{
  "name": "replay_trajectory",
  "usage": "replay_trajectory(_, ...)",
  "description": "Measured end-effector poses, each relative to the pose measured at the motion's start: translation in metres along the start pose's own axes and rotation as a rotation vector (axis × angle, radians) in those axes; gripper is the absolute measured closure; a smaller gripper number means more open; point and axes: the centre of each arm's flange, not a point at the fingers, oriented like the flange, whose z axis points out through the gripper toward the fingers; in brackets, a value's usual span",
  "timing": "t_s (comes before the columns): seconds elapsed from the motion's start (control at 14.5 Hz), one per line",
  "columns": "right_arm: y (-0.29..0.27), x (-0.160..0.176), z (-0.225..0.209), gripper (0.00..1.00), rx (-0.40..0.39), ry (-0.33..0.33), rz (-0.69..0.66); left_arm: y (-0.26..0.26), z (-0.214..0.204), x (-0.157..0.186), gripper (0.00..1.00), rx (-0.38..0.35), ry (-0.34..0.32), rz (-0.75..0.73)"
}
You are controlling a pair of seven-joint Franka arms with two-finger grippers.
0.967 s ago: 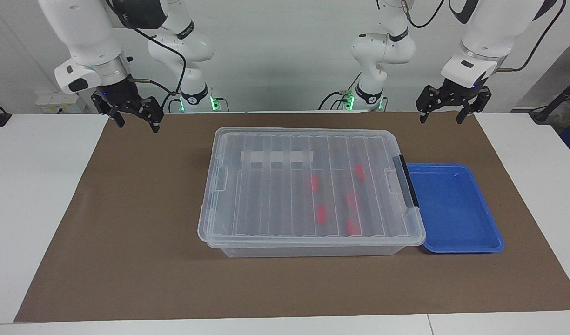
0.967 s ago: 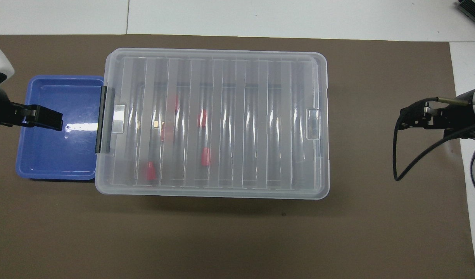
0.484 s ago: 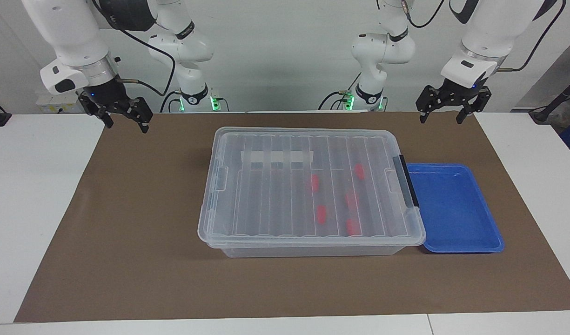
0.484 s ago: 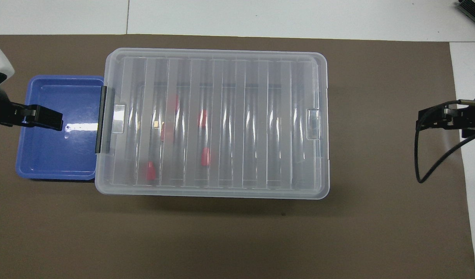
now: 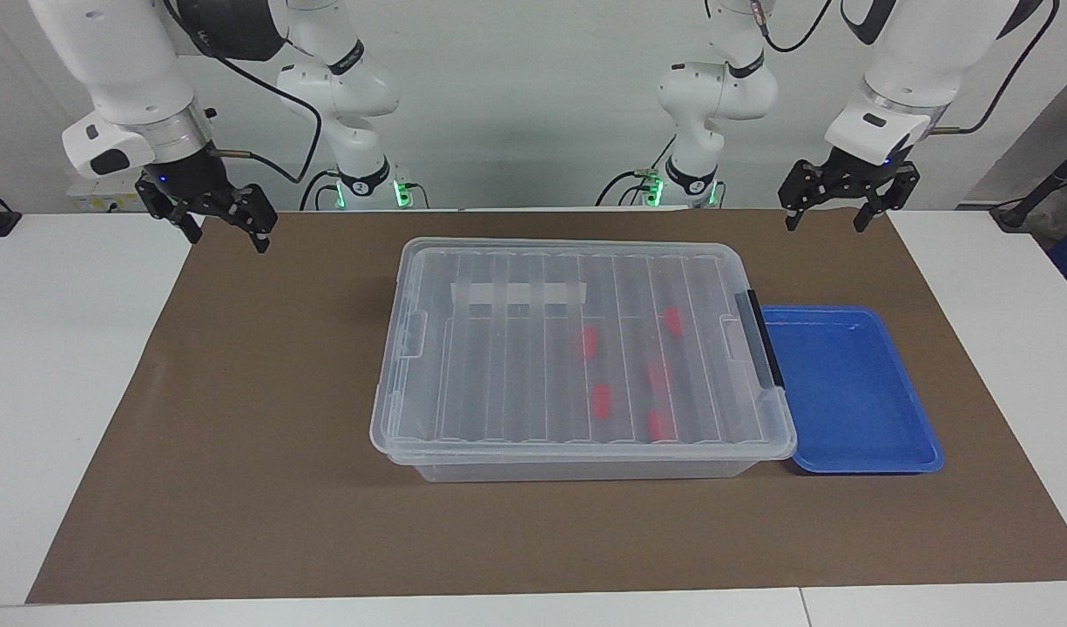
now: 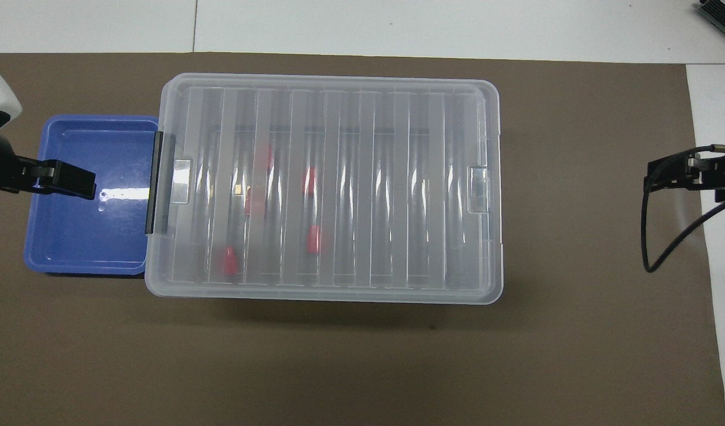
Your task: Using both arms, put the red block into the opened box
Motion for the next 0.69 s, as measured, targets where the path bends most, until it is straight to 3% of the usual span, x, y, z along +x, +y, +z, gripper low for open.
replay_trajectory(0.69,-0.0010,-0.0022,0.0081,0.00,-0.006,-0.037,-0.003,0.0000,0.0000,0.0000,0.00,0.000,0.000,0.000)
